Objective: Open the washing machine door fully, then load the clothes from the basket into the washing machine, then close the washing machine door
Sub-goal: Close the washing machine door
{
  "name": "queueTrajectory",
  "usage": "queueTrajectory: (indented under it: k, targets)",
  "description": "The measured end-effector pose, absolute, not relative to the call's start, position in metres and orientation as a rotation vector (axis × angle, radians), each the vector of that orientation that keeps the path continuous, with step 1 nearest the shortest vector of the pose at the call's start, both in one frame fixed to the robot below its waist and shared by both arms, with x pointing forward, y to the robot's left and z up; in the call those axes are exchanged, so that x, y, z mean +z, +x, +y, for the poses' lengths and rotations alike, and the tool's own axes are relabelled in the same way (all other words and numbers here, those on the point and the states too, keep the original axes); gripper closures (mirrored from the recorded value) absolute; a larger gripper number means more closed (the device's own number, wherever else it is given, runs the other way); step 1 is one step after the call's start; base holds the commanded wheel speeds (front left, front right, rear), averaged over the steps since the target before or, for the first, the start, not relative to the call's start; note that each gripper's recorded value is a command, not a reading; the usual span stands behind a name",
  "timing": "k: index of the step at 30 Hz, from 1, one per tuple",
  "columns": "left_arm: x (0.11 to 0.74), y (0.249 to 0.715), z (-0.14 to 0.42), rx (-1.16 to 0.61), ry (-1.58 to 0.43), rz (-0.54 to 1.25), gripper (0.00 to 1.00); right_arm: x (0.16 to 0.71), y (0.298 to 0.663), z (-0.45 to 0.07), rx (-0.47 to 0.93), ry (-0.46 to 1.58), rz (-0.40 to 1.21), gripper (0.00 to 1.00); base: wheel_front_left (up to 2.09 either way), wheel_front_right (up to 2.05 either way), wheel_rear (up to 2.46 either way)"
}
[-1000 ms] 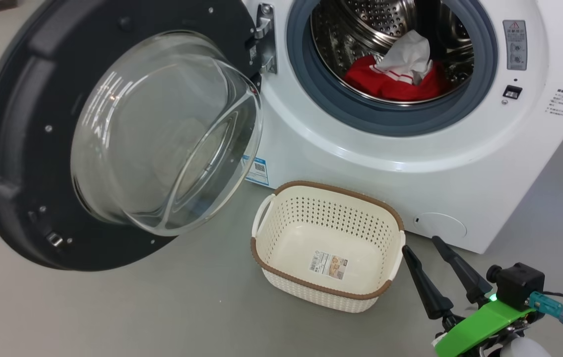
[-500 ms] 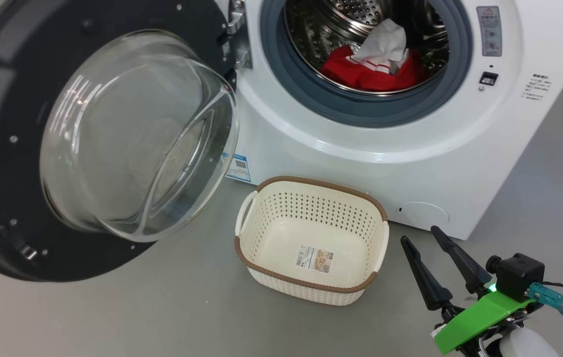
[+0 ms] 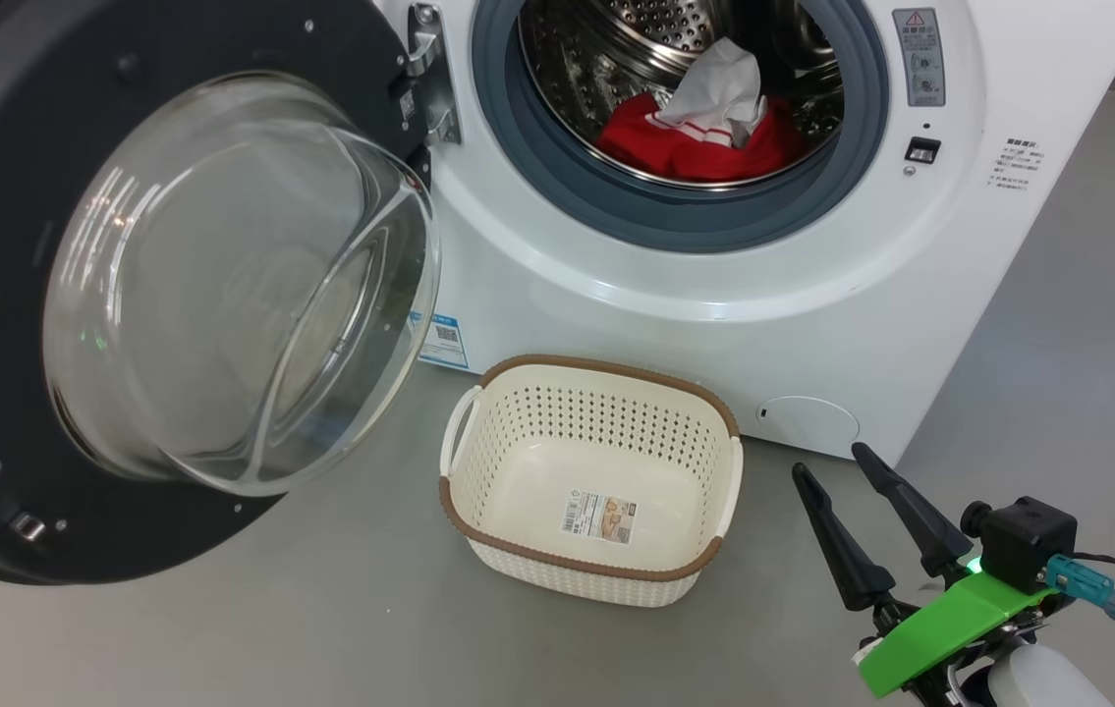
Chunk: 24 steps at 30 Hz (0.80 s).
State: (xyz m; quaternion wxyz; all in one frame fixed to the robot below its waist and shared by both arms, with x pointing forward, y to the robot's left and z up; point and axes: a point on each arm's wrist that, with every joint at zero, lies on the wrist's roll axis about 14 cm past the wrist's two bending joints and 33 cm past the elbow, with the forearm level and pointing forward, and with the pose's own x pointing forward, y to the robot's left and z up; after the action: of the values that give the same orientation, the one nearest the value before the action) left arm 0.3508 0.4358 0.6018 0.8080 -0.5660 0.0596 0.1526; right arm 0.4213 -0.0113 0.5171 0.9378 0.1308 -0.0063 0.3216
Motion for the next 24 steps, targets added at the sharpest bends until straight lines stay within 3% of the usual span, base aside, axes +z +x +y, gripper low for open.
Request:
queueTrajectory:
  k: [10, 24]
  targets:
    - [0.603, 0.340, 0.407, 0.190, -1.177, 0.259, 1.00, 0.525, 0.417, -0.007, 0.667, 0.266, -0.031, 0.00, 0.00, 0.00, 0.00]
    - [0.621, 0.349, 0.353, -0.007, -1.158, 0.303, 1.00, 0.528, 0.414, -0.003, 0.675, 0.268, -0.035, 0.00, 0.00, 0.00, 0.00]
